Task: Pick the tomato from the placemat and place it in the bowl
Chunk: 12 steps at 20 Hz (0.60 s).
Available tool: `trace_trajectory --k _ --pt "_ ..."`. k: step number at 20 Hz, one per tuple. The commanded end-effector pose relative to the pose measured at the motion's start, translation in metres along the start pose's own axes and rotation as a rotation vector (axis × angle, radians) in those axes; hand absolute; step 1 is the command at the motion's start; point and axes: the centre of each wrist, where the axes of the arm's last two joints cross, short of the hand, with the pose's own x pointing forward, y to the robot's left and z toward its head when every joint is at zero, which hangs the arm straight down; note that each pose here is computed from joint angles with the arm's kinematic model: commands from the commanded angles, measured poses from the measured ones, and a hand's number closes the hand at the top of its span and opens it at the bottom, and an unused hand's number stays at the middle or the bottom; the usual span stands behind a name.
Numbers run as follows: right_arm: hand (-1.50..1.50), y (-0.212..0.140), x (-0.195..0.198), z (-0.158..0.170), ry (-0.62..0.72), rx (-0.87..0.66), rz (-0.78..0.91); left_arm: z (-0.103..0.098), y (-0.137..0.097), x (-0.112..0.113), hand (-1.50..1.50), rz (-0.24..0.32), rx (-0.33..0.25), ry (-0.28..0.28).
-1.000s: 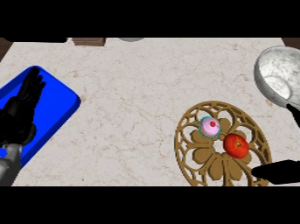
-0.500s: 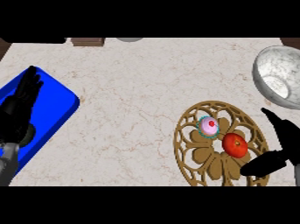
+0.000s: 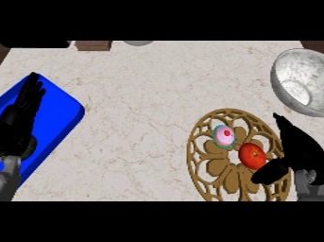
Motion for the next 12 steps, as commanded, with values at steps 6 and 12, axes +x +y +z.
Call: trace_trajectory --k 6,12 --pt "-1.5 0.043 0.03 0.006 0.137 0.097 0.043 -0.008 0.011 0.0 0.0 -0.004 0.003 0.01" --pt "-1.5 0.044 0.002 -0.001 0.148 0.089 0.026 -0.002 -0.009 -0.02 0.0 0.011 -0.002 0.02"
